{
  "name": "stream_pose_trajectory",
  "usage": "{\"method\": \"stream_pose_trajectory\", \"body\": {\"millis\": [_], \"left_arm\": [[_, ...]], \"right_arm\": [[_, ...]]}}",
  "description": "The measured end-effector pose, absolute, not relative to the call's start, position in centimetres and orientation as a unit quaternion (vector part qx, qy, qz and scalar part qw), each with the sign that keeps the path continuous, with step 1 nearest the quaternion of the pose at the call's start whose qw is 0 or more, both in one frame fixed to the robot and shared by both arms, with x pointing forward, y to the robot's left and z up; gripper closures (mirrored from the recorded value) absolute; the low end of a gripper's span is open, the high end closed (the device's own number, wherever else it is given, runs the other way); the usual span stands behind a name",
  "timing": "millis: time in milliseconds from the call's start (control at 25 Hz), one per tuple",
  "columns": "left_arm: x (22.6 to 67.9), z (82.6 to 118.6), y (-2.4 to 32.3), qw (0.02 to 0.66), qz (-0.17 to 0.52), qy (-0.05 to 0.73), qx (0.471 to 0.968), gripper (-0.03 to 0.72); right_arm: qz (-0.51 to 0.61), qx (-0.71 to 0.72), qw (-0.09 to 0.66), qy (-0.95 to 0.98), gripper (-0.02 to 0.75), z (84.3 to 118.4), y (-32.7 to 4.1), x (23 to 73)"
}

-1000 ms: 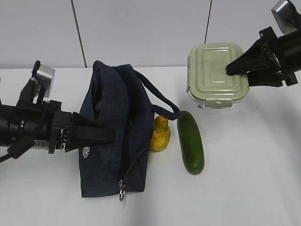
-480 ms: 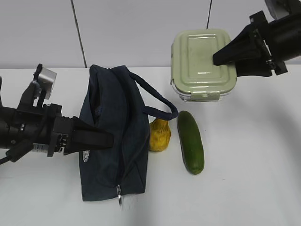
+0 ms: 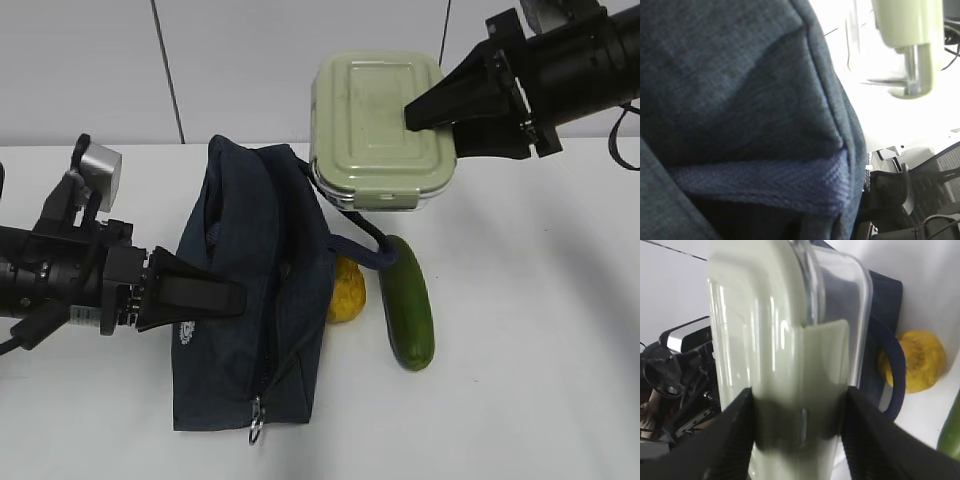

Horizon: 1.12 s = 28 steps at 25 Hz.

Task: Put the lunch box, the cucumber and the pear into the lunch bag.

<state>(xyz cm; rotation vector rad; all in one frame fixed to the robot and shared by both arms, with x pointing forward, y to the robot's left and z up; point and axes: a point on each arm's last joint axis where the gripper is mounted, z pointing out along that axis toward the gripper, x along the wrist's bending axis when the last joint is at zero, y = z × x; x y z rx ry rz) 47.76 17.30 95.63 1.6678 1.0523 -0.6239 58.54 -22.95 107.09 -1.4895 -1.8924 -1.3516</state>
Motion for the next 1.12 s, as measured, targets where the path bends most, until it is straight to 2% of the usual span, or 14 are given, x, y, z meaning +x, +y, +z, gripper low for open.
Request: {"method": "stream_pose_trajectory", "body": {"millis": [240,560,800,1120], "left_arm": [[47.8,95.8,17.4,0.514,-0.258,0.436,0.692,0.686],[48.3,97.9,19.8,0.55,-0.203,0.439,0.68,0.686],[48.3,98.0,20.0,0.551,-0.2,0.44,0.68,0.686],[48.3,98.0,19.9,0.551,-0.2,0.44,0.681,0.686]], "right_arm": [[-0.486,-0.53,0.191,-0.669,0.348,107.2,-22.9,58.6],[-0.494,-0.529,0.194,-0.662,0.348,107.4,-22.8,58.6],[-0.502,-0.527,0.197,-0.657,0.348,107.5,-22.7,58.7],[-0.502,-0.502,0.214,-0.671,0.348,107.7,-20.2,58.2]]}}
